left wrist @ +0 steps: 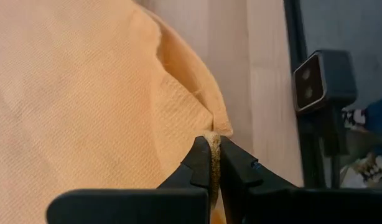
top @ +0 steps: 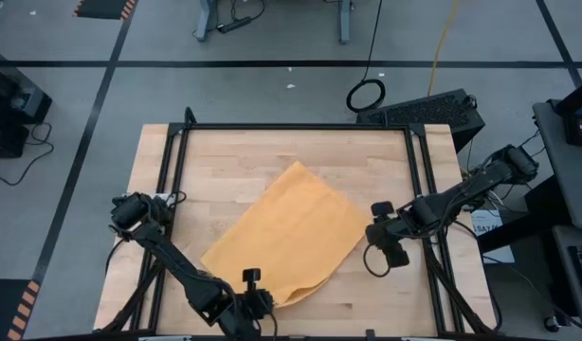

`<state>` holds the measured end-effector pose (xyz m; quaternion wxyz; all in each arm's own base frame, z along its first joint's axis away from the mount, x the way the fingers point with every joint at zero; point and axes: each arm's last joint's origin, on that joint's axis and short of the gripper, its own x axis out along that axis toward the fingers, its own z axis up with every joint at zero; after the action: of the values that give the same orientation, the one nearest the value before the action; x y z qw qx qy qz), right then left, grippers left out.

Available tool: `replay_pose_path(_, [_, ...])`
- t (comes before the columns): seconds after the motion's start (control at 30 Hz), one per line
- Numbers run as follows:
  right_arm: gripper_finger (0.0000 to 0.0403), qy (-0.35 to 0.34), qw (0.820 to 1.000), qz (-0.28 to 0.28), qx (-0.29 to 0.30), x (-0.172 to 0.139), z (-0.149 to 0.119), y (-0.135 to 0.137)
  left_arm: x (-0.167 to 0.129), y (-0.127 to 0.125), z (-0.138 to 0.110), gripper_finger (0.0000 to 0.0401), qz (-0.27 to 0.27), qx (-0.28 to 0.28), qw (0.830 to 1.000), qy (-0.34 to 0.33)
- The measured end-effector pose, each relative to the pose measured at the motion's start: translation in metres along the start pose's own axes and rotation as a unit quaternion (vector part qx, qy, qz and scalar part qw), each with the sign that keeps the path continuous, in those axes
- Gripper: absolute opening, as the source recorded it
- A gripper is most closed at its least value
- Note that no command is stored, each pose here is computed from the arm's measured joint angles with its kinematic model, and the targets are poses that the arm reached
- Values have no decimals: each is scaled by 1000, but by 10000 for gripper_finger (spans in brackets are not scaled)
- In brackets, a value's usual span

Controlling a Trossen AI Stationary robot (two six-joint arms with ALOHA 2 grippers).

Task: Roll towel
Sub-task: Roll the yellow towel

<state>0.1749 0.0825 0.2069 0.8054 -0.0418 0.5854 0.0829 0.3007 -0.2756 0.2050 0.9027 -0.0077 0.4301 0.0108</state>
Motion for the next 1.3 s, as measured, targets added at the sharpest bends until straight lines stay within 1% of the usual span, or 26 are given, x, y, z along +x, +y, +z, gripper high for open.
replay_pose_path(0.03, [194, -10, 1000, -19, -15, 2, 0, -1, 0, 0, -1, 11, 0, 3, 1000, 4])
replay_pose_path(0.07, [194, -14, 999, -39, -15, 3, 0, -3, -1, 0, -2, 11, -2, 5, 1000, 9])
replay_pose_path(0.13, [194, -9, 998, -66, -3, 6, -1, -7, -1, -1, -5, 11, -3, 10, 1000, 19])
replay_pose_path(0.17, [194, -6, 998, -68, 2, 8, 0, -9, -2, -1, -6, 11, -3, 13, 1000, 24])
replay_pose_path(0.37, [189, 6, 1000, -24, 9, 22, 9, -14, -3, 2, -12, 13, 10, 16, 998, 52])
replay_pose_path(0.43, [181, -3, 1000, -10, -9, 29, 15, -16, -4, 2, -14, 13, 17, 3, 998, 59])
replay_pose_path(0.5, [172, -10, 999, 8, -42, 38, 22, -17, -5, 1, -16, 14, 19, -2, 998, 63])
replay_pose_path(0.67, [153, 18, 996, 4, -86, 57, 26, -26, -9, -5, -21, 15, 11, -4, 998, 64])
replay_pose_path(0.77, [147, 27, 996, 2, -89, 67, 28, -32, -11, -7, -24, 15, 10, -5, 998, 66])
replay_pose_path(0.83, [143, 24, 996, 18, -84, 72, 31, -36, -12, -7, -26, 15, 16, -15, 997, 74])
replay_pose_path(0.97, [125, 30, 996, 66, -52, 86, 35, -41, -13, -5, -31, 15, 28, -5, 995, 91])
replay_pose_path(1.07, [97, 49, 995, 89, -10, 94, 34, -41, -14, -1, -34, 16, 48, 8, 993, 110])
replay_pose_path(1.2, [50, 65, 987, 129, 65, 96, 33, -36, -15, 8, -37, 16, 84, 26, 988, 130])
replay_pose_path(1.3, [22, 83, 980, 132, 123, 96, 31, -28, -16, 16, -38, 16, 126, 49, 981, 138])
